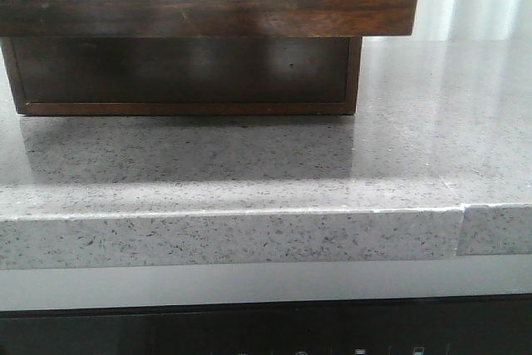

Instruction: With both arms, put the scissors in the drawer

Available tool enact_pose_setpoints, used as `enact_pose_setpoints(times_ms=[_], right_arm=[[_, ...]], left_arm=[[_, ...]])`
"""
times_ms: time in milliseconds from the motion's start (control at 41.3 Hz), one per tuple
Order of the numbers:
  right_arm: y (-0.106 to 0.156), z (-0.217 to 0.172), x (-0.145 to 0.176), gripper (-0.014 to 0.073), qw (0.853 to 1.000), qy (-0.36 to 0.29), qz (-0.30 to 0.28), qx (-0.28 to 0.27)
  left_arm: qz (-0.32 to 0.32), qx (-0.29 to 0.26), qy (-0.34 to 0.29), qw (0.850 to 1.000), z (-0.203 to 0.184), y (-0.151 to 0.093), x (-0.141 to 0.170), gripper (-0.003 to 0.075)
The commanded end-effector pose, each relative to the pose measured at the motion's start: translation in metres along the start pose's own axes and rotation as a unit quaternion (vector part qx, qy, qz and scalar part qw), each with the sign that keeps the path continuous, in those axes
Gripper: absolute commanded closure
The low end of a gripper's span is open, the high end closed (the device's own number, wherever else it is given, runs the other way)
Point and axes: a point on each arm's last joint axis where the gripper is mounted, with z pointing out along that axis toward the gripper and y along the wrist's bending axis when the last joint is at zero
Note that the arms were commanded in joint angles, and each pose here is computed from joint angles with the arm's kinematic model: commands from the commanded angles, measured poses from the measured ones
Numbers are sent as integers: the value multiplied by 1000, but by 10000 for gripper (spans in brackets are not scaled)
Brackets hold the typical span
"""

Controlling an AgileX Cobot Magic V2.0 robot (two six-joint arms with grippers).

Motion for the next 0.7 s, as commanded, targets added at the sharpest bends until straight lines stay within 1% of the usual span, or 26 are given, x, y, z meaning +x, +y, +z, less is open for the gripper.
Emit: enact_pose_setpoints(times_ms=[0,48,97,194,266,339,388,678], right_arm=[[-1,-5,-12,288,999,-48,0,7],[-1,-5,-12,353,999,-48,0,7],[-1,-5,-12,436,999,-48,0,7],[-1,-5,-12,562,999,-48,0,7],[-1,-5,-12,633,999,-48,0,7],[-1,-5,-12,668,999,-48,0,7],[-1,-5,-12,662,999,-49,0,7],[-1,-5,-12,662,999,-46,0,7]], left_arm=[[-6,4,-49,999,-5,0,-14,273],[-6,4,-49,999,-5,0,-14,338],[-6,4,-49,999,-5,0,-14,410],[-6,4,-49,999,-5,0,-14,552],[-6,4,-49,999,-5,0,-14,652],[-6,4,-49,999,-5,0,-14,728],[-6,4,-49,999,-5,0,-14,741],[-6,4,-49,999,-5,0,-14,741]])
